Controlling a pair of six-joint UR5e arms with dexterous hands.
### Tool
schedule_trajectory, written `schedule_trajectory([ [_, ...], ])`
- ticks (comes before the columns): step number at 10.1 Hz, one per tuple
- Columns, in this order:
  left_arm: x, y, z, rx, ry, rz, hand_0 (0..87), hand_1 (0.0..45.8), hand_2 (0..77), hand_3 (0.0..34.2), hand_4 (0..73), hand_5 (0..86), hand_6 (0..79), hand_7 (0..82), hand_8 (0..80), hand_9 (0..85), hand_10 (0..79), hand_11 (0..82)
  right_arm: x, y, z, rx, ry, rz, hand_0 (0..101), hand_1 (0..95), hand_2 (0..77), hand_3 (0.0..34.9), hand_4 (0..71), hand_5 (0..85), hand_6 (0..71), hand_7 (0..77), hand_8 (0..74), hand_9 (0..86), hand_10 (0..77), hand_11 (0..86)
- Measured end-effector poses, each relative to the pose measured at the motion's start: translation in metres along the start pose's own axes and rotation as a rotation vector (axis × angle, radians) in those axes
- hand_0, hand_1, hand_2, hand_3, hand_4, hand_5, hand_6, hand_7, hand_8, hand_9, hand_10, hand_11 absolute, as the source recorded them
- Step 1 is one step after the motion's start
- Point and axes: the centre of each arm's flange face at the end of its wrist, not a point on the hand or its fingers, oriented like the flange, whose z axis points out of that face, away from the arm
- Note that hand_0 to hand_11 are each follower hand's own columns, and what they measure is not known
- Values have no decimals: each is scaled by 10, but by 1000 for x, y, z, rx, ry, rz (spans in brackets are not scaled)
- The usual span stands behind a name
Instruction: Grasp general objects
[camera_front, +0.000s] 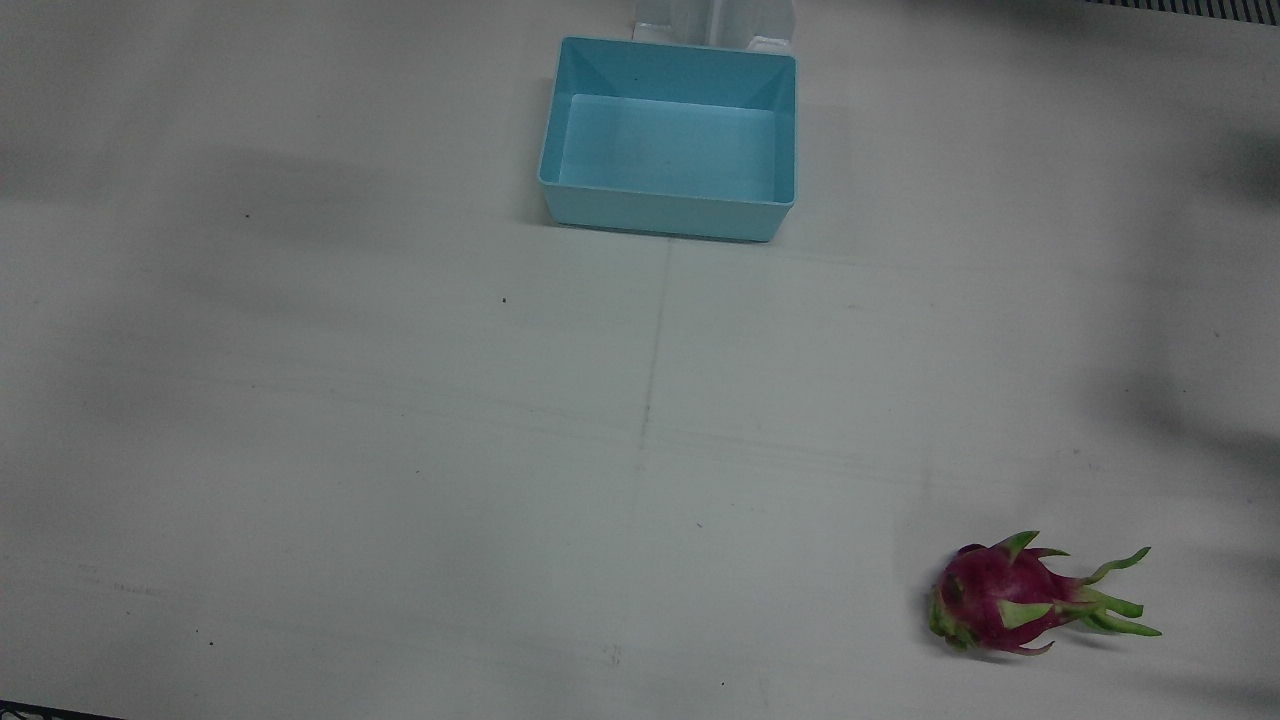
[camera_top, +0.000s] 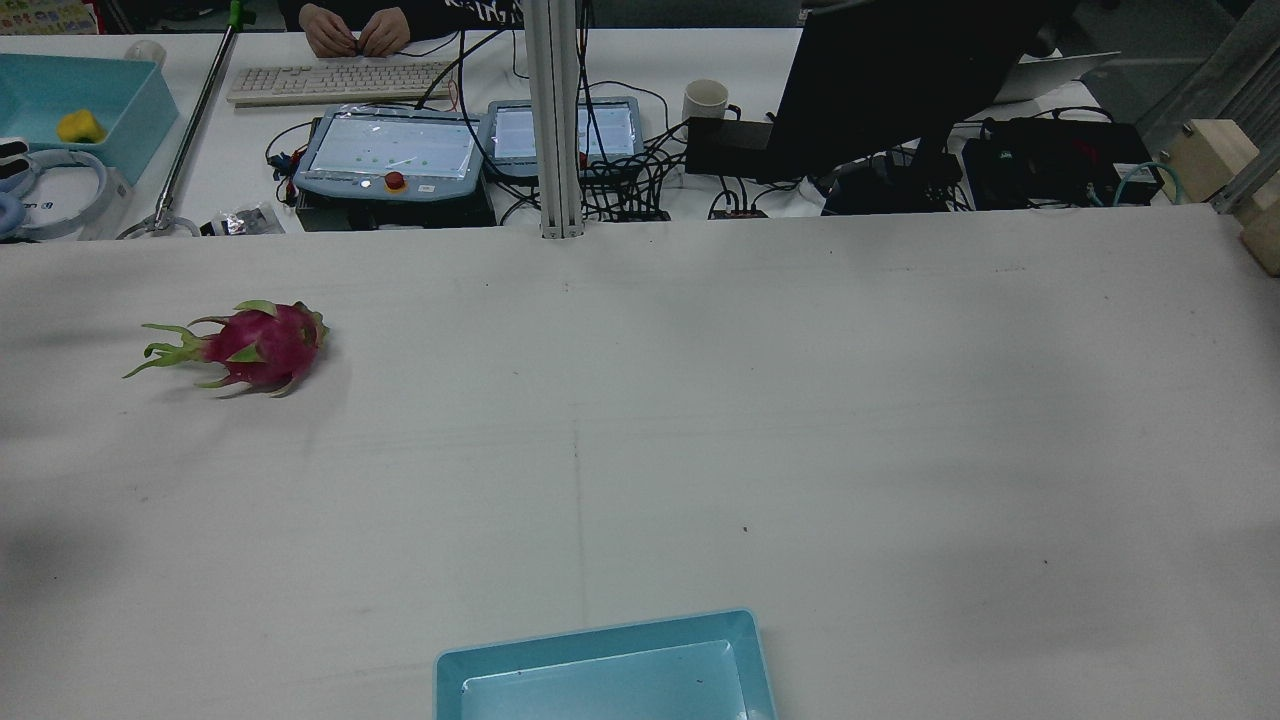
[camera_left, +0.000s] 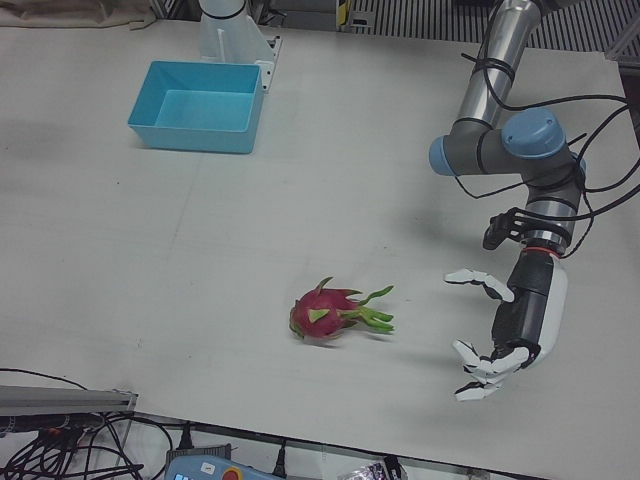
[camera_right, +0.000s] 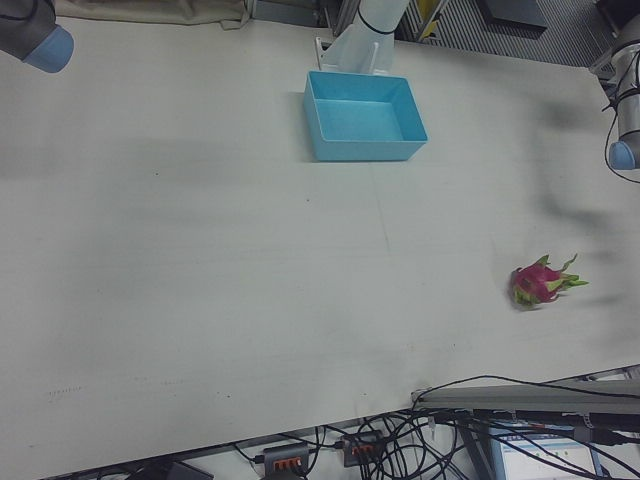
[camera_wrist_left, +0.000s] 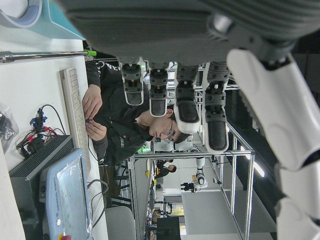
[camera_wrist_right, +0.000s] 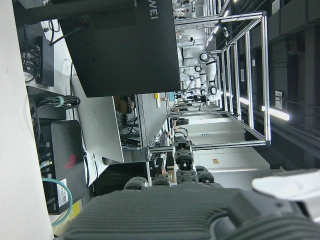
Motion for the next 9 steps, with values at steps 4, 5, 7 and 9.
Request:
schedule_trajectory([
  [4,0,0,0,-1,0,0,667,0,240,0,360,404,376,638,158,256,114,196,0,0,0,0,0,0,0,54,16,0,0,5,0,0,0,5,0,5],
  [5,0,0,0,-1,-1,0,667,0,240,0,360,404,376,638,158,256,114,196,0,0,0,0,0,0,0,54,16,0,0,5,0,0,0,5,0,5],
  [7,0,0,0,0,0,0,661,0,256,0,349,398,376,638,158,256,114,191,0,0,0,0,0,0,0,54,16,0,0,5,0,0,0,5,0,5],
  [9,0,0,0,0,0,0,661,0,295,1,338,398,376,638,158,256,114,191,0,0,0,0,0,0,0,54,16,0,0,5,0,0,0,5,0,5],
])
